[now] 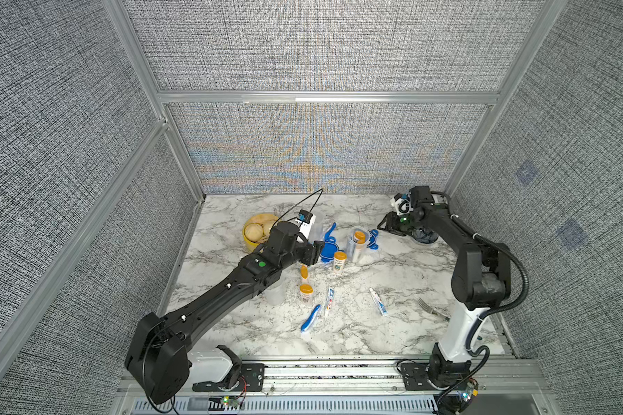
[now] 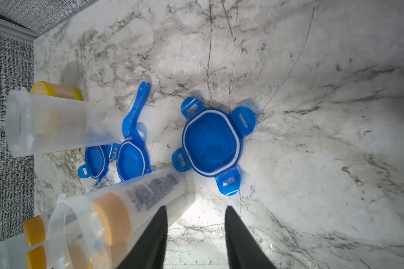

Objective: Pack away toiletry kits
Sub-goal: Pick up the lid from the center of the board.

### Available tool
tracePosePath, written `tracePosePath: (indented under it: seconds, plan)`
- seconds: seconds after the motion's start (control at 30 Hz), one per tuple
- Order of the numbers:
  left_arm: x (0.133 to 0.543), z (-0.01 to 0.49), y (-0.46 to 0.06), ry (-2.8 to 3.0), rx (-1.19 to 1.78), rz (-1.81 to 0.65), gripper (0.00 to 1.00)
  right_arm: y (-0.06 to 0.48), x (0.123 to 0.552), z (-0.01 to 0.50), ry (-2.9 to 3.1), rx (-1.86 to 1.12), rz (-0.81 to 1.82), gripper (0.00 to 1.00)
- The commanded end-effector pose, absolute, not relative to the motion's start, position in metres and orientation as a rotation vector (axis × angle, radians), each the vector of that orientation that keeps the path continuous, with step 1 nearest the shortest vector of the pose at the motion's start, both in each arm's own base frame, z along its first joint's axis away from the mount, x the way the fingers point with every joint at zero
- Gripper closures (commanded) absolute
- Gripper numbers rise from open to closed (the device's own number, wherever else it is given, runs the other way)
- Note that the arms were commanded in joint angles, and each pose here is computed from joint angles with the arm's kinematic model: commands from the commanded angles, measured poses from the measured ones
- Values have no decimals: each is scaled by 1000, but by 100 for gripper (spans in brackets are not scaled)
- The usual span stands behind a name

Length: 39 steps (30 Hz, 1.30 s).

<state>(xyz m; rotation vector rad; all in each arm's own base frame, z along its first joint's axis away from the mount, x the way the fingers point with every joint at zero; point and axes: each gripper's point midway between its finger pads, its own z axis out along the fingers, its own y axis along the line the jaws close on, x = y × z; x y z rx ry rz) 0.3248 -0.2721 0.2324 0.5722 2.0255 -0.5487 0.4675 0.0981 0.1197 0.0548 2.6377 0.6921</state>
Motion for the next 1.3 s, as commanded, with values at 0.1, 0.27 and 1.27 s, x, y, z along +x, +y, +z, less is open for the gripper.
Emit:
tracePosePath:
  seconds: [0.1,0.27,1.27]
  plan:
    - [344,238,-281,1998,617,-579,33,85,455,99,2715,307,628,62]
    - [354,230,-294,2010,658,-634,33,87,447,82,2741,412,615,62]
    - [342,212,-334,2009,866,-837,33,105,455,15,2695,675,814,73]
